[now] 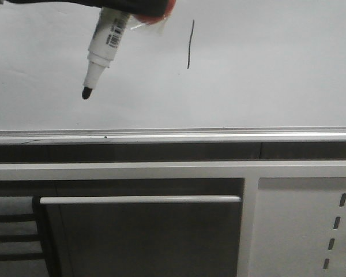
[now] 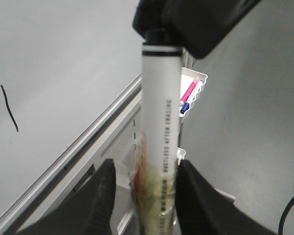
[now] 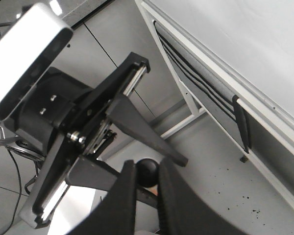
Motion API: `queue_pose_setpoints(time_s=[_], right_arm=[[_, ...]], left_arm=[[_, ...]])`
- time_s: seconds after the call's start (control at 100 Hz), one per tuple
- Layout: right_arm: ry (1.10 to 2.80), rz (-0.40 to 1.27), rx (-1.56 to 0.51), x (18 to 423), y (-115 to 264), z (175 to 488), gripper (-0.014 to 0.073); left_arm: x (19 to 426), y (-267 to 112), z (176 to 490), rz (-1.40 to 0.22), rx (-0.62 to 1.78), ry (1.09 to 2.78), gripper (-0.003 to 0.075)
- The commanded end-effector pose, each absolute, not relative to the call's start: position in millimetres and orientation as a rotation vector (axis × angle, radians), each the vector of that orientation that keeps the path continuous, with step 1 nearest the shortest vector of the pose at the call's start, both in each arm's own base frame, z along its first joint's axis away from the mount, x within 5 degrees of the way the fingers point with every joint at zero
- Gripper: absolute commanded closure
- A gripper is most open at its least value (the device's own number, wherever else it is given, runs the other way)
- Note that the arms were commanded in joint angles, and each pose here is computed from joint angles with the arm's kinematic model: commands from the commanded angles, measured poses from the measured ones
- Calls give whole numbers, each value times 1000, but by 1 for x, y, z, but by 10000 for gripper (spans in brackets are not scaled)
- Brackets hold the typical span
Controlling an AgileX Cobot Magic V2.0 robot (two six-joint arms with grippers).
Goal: Write number 1 on whiteboard
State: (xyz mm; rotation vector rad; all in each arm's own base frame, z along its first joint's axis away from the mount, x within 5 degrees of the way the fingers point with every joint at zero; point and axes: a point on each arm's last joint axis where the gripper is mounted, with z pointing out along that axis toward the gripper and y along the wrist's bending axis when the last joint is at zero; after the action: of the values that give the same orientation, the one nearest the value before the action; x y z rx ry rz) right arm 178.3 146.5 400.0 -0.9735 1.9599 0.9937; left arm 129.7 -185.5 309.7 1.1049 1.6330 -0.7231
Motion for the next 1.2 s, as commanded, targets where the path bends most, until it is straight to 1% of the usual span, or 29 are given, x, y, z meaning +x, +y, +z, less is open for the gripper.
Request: queue_pose_setpoints(time_s=[0.0, 0.22, 0.36, 0.62, 1.19], right_arm=[[1885, 1029, -933, 175, 145, 417, 661], [1868, 1010, -939, 176, 145, 418, 661], [1871, 971, -941, 178, 144, 417, 661], [1896, 924, -961, 179, 142, 413, 659], [1873, 894, -917, 182, 141, 416, 659]], left_arm=[[128, -186, 325, -754, 1071, 1594, 423], [128, -186, 325, -752, 1069, 1594, 423], [129, -186, 325, -743, 1061, 1596, 423], [134, -184, 325, -692, 1028, 1600, 423], [135, -183, 325, -669, 1033, 1593, 426]])
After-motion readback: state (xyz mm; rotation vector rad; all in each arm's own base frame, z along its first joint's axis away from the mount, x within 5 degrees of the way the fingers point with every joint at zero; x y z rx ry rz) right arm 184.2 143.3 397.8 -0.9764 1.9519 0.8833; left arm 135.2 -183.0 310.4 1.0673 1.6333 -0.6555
